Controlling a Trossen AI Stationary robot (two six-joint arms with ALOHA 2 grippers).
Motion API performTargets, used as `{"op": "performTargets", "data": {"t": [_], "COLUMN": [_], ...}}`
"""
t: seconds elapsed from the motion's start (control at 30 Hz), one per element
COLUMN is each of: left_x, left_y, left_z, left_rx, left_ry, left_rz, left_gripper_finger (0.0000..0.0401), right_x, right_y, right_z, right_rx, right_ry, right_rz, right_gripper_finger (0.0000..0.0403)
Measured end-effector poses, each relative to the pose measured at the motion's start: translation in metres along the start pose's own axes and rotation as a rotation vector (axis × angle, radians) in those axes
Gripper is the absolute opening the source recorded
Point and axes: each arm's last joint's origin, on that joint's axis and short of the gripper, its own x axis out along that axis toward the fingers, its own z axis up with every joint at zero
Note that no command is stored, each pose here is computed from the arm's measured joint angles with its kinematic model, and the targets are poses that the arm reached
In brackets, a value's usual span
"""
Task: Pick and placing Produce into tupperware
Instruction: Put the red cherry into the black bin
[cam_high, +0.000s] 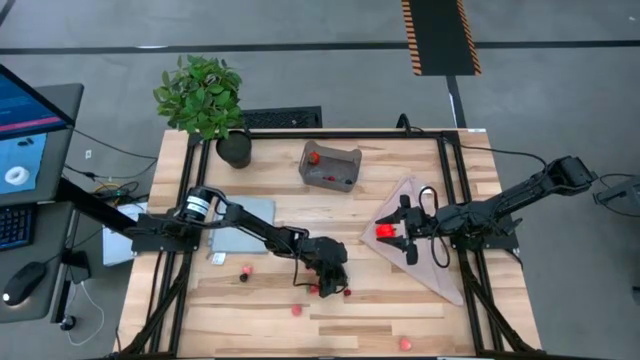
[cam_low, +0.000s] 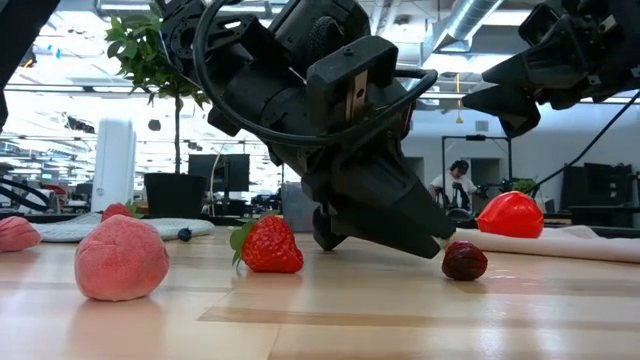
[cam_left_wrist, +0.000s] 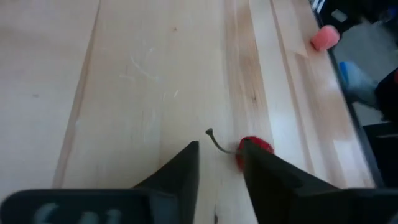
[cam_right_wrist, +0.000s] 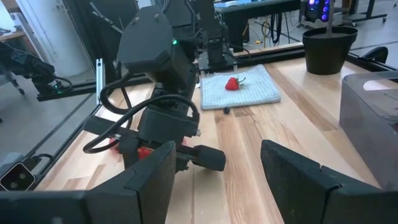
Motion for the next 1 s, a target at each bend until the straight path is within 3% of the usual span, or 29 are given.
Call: {"op": "performTargets", "data": {"t": [0.27,1.0], "left_x": [-0.001,0.014], "left_y": [0.001,0.002], "left_z": [0.006,0.003], "left_rx": [-0.031,-0.071], "left_ry": [-0.006,-0.007], "left_rz": [-0.013,-0.059], "left_gripper_finger": [0.0161,0.0137], "right_x": [0.000,0.000], "right_y": [0.000,0.000], "right_z": [0.000,0.000], "right_rx": [0.000,0.000], "right_ry": [0.000,0.000], "right_rz": [0.000,-0.001], "right_gripper_finger": [0.0260,0.0260]}}
